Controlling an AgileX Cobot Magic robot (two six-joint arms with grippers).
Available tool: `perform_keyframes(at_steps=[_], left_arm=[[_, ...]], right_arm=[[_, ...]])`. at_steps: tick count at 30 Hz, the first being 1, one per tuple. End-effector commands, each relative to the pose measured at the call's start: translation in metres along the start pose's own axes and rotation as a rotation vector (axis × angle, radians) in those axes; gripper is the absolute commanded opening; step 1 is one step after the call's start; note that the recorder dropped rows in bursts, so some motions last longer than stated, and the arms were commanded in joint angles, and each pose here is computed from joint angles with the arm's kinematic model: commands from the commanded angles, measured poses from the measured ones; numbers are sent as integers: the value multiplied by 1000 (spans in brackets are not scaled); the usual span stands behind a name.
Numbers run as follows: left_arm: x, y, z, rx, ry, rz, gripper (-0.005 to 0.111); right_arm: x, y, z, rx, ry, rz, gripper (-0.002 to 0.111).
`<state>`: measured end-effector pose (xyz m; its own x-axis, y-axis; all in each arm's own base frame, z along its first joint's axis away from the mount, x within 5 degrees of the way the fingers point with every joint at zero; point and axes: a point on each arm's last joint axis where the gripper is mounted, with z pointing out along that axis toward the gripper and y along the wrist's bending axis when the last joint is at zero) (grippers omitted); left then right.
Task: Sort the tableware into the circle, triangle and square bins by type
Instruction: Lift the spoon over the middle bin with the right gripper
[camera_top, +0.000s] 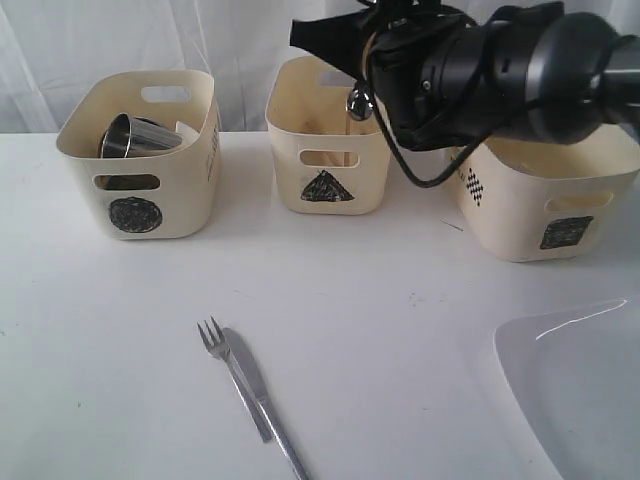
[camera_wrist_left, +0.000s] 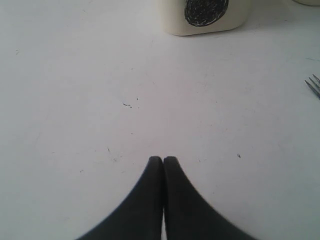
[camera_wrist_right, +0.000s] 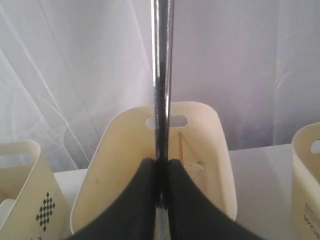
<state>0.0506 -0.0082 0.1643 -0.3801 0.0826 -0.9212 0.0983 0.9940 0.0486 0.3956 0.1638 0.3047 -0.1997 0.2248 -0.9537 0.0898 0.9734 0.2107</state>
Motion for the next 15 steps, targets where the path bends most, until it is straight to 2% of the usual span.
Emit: perform_keyframes(at_steps=[1,7,15], left_arm=[[0,-1,0,7,-4,-18,0],[0,-1,0,7,-4,-18,0],[0,-1,0,7,-4,-18,0]], right_arm=[[7,2,30,-22,13,-19,0],[8,7,66,-49,4,-42,0],[15,0,94,-7,-16,-106,0]])
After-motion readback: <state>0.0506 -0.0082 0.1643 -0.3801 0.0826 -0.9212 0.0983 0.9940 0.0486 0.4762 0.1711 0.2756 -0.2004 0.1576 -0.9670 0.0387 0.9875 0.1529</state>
